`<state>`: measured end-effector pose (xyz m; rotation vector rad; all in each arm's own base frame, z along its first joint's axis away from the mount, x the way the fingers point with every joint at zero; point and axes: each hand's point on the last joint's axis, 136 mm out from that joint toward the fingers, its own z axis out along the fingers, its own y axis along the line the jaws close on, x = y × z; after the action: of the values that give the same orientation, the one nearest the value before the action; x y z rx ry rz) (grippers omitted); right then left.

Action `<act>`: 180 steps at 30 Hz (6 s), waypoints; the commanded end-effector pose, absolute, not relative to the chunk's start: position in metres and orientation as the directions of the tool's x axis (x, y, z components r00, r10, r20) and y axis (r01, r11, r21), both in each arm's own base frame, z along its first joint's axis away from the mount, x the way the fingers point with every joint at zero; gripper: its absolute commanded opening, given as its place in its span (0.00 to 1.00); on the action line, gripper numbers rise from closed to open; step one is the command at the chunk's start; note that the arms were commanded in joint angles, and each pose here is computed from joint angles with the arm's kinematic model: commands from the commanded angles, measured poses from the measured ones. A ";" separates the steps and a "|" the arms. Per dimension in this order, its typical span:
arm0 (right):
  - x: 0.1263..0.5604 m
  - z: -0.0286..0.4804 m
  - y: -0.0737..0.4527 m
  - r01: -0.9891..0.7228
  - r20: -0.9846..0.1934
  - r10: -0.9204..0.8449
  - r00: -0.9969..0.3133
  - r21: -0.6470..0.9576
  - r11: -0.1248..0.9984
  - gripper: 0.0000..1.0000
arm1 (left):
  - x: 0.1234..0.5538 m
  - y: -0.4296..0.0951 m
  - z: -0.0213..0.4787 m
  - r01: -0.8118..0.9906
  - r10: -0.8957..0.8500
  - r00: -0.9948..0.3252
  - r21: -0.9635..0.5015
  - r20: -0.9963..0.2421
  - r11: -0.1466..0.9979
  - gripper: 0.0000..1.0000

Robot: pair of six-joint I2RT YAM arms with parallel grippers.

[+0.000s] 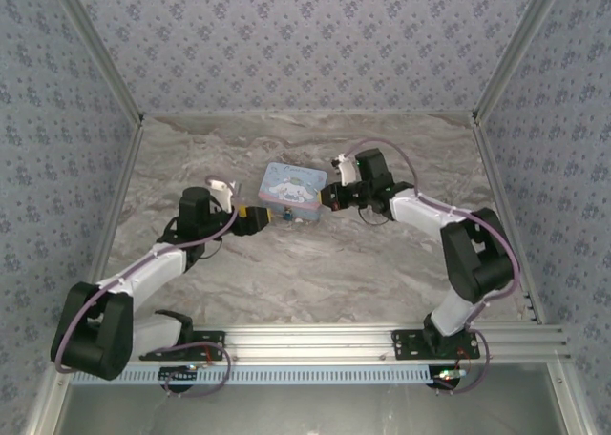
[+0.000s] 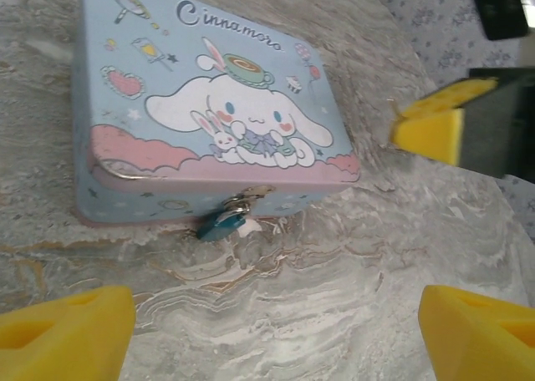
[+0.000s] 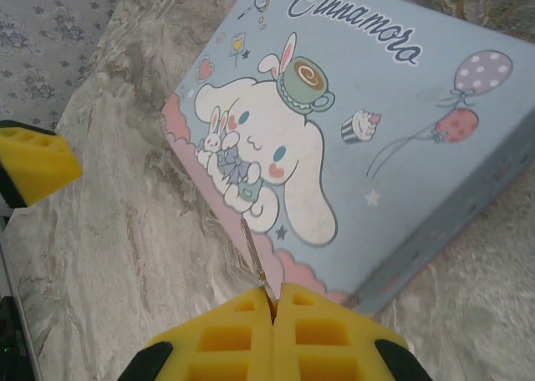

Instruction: Unlock a padlock with a key

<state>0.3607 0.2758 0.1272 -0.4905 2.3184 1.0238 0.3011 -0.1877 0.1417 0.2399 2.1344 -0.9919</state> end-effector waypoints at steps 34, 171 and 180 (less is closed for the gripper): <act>0.360 0.056 0.274 -0.394 -0.399 -0.195 -0.896 0.511 0.764 0.00 | 0.333 -0.252 0.059 0.593 0.067 -0.690 -0.509 -0.721 0.624 0.71; 0.281 0.065 0.263 -0.704 -0.765 -0.368 -0.528 0.153 0.693 0.00 | 0.313 -0.326 0.128 0.116 -0.262 -0.898 -0.764 -0.354 0.635 0.23; 0.295 0.070 0.267 -0.686 -0.787 -0.326 -0.523 0.162 0.709 0.00 | 0.312 -0.326 0.129 0.108 -0.270 -0.898 -0.770 -0.348 0.629 0.23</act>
<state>0.2857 0.2651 0.0665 -0.8046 2.1600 0.5985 0.3052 -0.3167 0.0973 -0.1494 2.5147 -1.1203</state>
